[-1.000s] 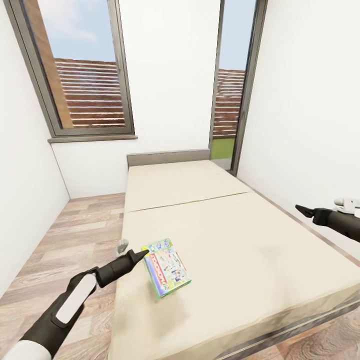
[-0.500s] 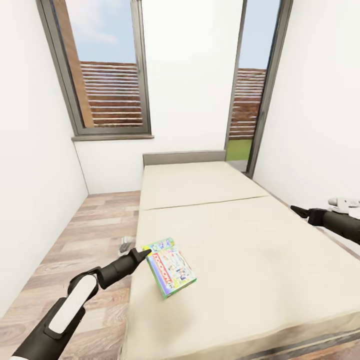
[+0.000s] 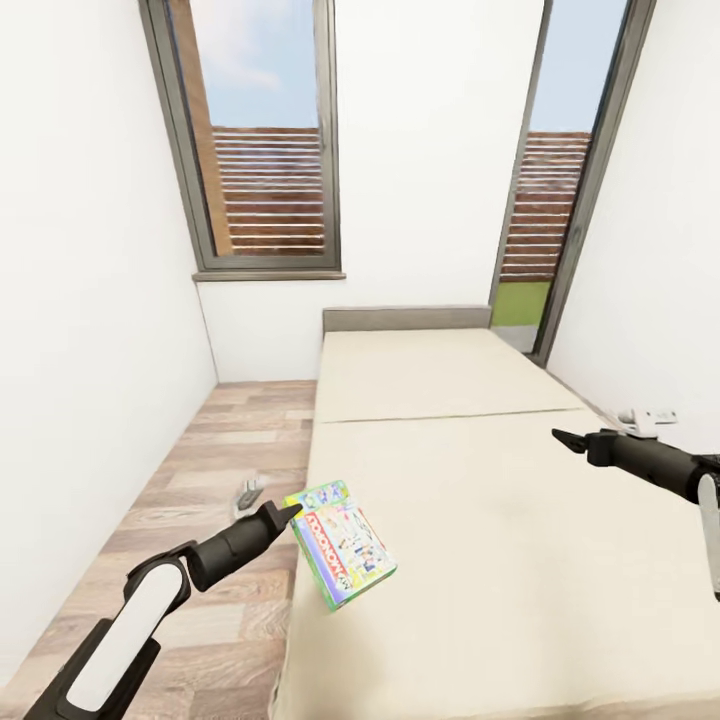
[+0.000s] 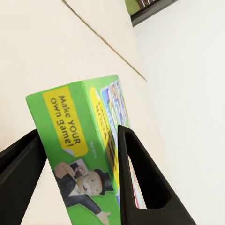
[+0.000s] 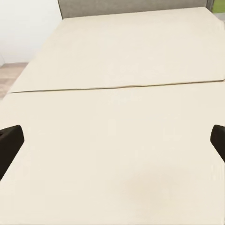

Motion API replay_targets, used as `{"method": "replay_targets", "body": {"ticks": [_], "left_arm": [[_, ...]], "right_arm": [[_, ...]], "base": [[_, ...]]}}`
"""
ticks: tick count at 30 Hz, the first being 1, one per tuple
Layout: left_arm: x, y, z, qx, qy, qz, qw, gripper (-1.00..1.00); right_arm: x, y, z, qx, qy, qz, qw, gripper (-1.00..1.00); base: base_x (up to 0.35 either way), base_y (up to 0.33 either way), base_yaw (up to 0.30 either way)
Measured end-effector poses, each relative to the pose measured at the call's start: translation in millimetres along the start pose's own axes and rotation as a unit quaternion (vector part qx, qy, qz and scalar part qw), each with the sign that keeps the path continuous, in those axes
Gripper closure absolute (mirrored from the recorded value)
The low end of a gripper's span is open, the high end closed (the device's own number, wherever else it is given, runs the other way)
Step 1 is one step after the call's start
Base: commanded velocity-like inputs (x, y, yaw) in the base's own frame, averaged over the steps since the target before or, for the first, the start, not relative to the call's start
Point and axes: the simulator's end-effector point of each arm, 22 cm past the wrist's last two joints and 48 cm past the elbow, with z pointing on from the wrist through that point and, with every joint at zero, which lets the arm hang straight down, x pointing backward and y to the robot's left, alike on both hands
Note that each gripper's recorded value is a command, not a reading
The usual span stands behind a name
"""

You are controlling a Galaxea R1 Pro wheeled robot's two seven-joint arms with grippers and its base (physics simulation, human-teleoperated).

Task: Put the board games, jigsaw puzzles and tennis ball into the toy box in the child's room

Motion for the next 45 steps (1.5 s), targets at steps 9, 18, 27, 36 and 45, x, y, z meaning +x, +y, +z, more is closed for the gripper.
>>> {"method": "replay_targets", "body": {"ticks": [9,18,27,36,45], "left_arm": [[-8,-10,-0.9,-0.006,0.004,-0.001,1.0000,1.00],[-19,-21,-2.7,-0.009,0.004,-0.002,0.9999,1.00],[-30,-31,-4.8,-0.015,0.002,-0.003,0.9999,1.00],[-41,-39,-7.6,-0.024,0.001,-0.005,0.9997,1.00],[-51,-51,-10.7,-0.025,0.001,-0.007,0.9997,1.00]], "right_arm": [[-12,5,0.6,-0.004,0.008,-0.003,1.0000,-1.00],[-28,6,-0.6,-0.005,0.011,-0.002,0.9999,-1.00],[-43,8,-1.7,-0.006,0.014,-0.002,0.9999,-1.00],[-57,9,-3.4,-0.006,0.017,-0.002,0.9998,-1.00],[-70,11,-5.4,-0.007,0.021,-0.002,0.9997,-1.00]], "base": [[0.000,0.000,0.268],[0.000,0.000,0.279],[0.000,0.000,0.283],[0.000,0.000,0.284],[0.000,0.000,0.195]]}}
